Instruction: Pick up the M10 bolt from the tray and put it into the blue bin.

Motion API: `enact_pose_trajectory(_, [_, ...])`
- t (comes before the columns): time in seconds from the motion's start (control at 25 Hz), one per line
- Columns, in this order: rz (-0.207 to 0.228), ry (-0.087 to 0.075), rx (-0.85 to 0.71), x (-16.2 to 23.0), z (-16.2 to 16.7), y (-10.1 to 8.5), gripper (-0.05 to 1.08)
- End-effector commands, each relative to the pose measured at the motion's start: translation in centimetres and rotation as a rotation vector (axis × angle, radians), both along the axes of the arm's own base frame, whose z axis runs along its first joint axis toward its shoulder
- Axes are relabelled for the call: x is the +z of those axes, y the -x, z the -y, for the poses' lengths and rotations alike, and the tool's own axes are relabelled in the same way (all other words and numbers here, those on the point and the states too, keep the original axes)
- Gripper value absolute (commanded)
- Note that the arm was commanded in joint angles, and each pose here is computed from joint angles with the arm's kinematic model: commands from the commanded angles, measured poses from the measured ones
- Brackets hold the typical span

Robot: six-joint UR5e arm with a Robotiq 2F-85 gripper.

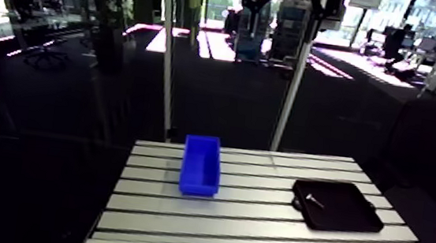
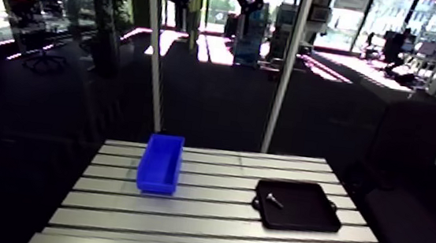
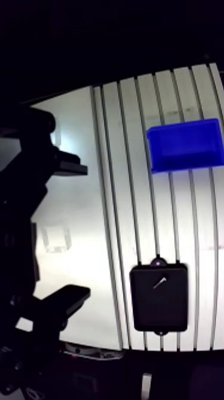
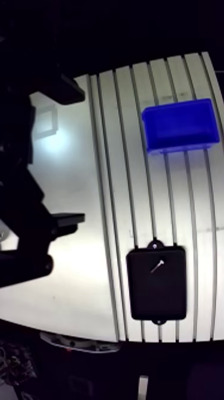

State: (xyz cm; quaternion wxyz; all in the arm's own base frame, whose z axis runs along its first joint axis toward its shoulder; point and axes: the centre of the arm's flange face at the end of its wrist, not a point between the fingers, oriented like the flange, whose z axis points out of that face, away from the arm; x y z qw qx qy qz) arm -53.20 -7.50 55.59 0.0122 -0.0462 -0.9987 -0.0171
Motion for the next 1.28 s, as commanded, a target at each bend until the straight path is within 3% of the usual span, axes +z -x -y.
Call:
enact_pose_trajectory(0.04, [-0.011,-0.044,0.059,-0.1,-0.5,0.3,0.01])
enact_pose_trajectory(0.12, [-0.013,-0.083,0.102,-0.3,-0.9,0.5,0.01])
enact_pose_trajectory(0.16, [-0.017,-0.093,0.122,-0.4,-1.2,0.7,0.01])
enact_pose_trajectory(0.4, [-0.034,-0.106,0.249,-1.5,-7.5,2.0,0.01])
enact_pose_trajectory(0.44, [-0.032,-0.095,0.284,-2.0,-8.5,2.2,0.01])
enact_pose_trajectory(0.48, [-0.029,-0.071,0.324,-2.7,-9.1,2.6,0.01])
enact_pose_trajectory(0.56, [-0.012,-0.012,0.401,-4.7,-10.3,3.5,0.01])
enact_pose_trajectory(0.68, [-0.015,0.061,0.517,-6.6,-14.2,3.1,0.02])
enact_pose_trajectory(0.72, [-0.021,0.082,0.557,-7.1,-15.2,3.0,0.02])
enact_pose_trajectory(0.76, [-0.020,0.090,0.584,-7.5,-16.0,2.8,0.02])
enact_pose_trajectory(0.88, [-0.012,0.095,0.639,-8.7,-18.9,2.4,0.02])
enact_pose_trajectory(1.08, [-0.001,0.092,0.749,-10.5,-19.6,2.2,0.02])
enact_pose_trajectory(1.2, [0.001,0.075,0.761,-11.1,-21.3,1.8,0.02])
enact_pose_trajectory(1.28, [0.008,0.055,0.752,-11.6,-22.1,1.6,0.02])
